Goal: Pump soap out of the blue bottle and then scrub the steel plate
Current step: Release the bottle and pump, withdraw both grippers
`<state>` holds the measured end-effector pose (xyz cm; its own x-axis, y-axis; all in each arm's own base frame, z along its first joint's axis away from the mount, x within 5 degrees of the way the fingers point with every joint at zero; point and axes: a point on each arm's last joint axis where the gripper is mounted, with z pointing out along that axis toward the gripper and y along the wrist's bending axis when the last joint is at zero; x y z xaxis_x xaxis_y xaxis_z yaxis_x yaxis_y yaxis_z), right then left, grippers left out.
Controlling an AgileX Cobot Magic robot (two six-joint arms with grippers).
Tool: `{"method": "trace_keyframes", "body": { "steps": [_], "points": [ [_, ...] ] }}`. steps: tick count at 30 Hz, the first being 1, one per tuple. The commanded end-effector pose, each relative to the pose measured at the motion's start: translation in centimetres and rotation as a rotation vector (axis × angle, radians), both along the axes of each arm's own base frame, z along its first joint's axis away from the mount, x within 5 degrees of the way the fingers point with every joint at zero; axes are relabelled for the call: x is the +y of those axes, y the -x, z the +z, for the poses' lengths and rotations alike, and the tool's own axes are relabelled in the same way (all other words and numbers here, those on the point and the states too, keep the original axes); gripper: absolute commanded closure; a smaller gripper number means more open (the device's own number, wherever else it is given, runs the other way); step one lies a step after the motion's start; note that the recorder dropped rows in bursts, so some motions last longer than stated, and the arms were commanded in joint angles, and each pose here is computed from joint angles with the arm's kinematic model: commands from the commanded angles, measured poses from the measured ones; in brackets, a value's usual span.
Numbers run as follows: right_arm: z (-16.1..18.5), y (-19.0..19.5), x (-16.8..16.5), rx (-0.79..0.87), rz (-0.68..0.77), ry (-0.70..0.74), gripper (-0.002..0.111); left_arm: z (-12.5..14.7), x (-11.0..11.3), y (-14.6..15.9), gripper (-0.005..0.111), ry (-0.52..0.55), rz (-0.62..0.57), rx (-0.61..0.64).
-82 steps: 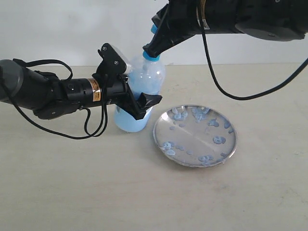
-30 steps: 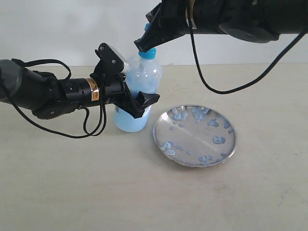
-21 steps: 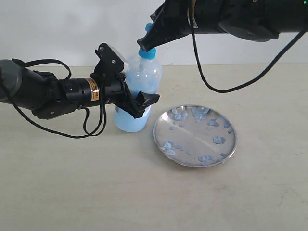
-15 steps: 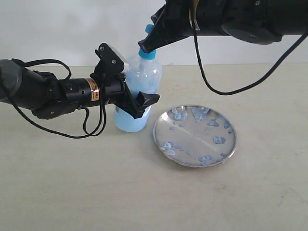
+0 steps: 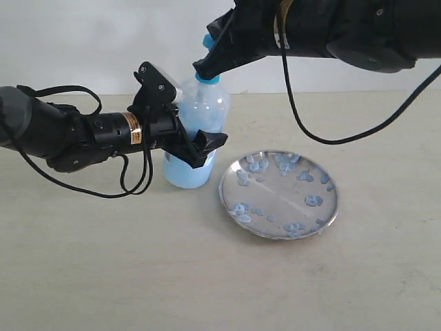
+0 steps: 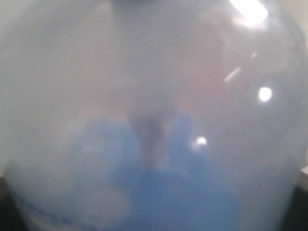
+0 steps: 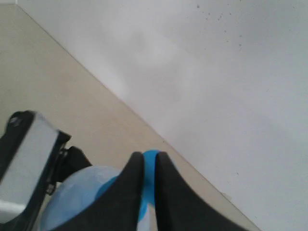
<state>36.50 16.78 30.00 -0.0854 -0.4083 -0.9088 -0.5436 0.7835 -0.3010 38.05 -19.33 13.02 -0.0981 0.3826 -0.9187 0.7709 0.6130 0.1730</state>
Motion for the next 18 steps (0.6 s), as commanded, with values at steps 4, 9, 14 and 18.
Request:
{"method": "trace_keyframes", "body": {
  "steps": [4, 9, 14, 18],
  "points": [
    [7.1, 6.6, -6.7, -0.19, -0.104, -0.058, 0.109, -1.2, 2.3, 1.0, 0.102, 0.16, 0.025, -0.01],
    [7.3, 12.9, -8.8, -0.38, 0.03, -0.288, 0.109, -1.8, 3.5, 2.0, 0.102, 0.216, -0.005, -0.066],
    [3.3, 15.5, -9.9, -0.389, -0.02, -0.214, 0.109, -2.7, 3.5, 2.3, 0.102, 0.212, -0.011, -0.044],
    [0.4, 16.5, -11.5, -0.368, -0.176, -0.189, 0.109, -2.8, 3.5, 2.3, 0.08, 0.211, -0.011, -0.042]
  ]
}}
